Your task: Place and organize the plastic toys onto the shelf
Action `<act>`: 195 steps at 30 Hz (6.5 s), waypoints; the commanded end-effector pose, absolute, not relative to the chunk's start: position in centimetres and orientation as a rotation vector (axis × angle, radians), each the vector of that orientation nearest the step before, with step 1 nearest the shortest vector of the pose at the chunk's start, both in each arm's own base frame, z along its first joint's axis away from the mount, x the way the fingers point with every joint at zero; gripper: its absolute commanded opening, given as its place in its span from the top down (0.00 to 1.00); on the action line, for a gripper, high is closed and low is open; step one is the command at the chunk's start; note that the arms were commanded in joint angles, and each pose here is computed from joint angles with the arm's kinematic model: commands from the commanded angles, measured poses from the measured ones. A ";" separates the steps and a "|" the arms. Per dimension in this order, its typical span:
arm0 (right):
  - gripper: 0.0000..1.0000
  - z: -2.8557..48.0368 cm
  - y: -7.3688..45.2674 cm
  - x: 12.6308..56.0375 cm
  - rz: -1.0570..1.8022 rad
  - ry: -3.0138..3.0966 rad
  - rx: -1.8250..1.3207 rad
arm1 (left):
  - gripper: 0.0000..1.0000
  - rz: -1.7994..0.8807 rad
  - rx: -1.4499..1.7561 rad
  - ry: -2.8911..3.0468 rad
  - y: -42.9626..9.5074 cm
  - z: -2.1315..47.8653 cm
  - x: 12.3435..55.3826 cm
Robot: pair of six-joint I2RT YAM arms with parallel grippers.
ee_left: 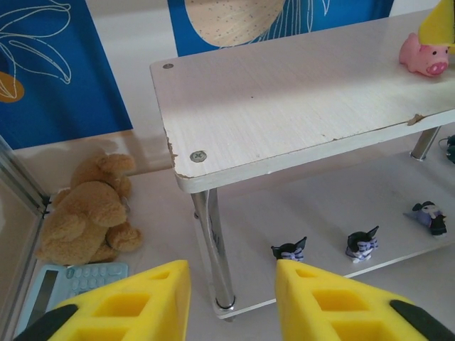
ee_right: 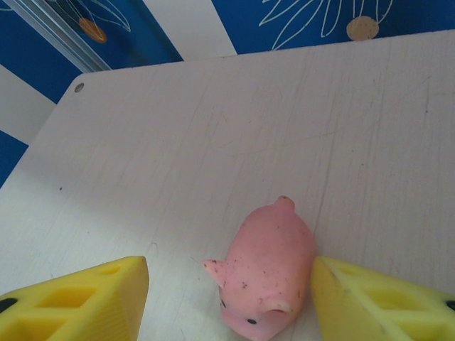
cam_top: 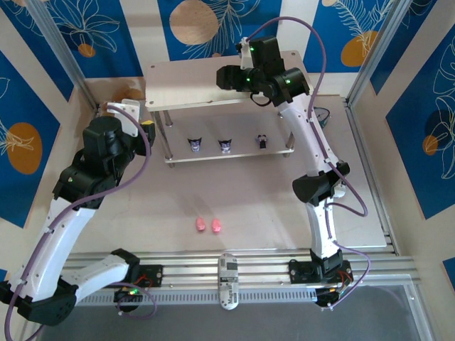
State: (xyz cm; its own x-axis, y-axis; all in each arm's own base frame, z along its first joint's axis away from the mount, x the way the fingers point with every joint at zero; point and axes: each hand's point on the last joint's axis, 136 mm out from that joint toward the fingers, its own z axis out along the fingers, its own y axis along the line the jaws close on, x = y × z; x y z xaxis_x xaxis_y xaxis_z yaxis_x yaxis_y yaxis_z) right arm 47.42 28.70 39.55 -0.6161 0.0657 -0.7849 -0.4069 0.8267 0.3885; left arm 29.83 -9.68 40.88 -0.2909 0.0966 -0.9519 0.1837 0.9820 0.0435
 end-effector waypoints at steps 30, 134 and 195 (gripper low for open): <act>0.35 44.6 17.0 29.4 0.456 2.005 -0.260 | 0.53 -0.286 0.227 2.578 -19.8 10.4 18.7; 0.35 42.5 12.8 33.0 0.562 2.016 -0.133 | 0.93 -0.385 0.320 1.968 -24.7 43.8 44.0; 0.35 41.4 12.0 34.1 0.581 2.031 -0.100 | 0.54 -0.314 0.221 2.037 -23.7 39.7 49.0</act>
State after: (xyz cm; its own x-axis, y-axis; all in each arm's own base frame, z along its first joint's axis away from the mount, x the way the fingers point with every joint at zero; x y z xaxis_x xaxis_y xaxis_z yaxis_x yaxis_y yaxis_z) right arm 34.12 11.78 40.71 -0.5354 0.1655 -0.8282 -0.2766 0.8922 0.3570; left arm 47.94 -24.62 38.66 -0.5002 0.0448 -0.8648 0.3132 0.9404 -0.1324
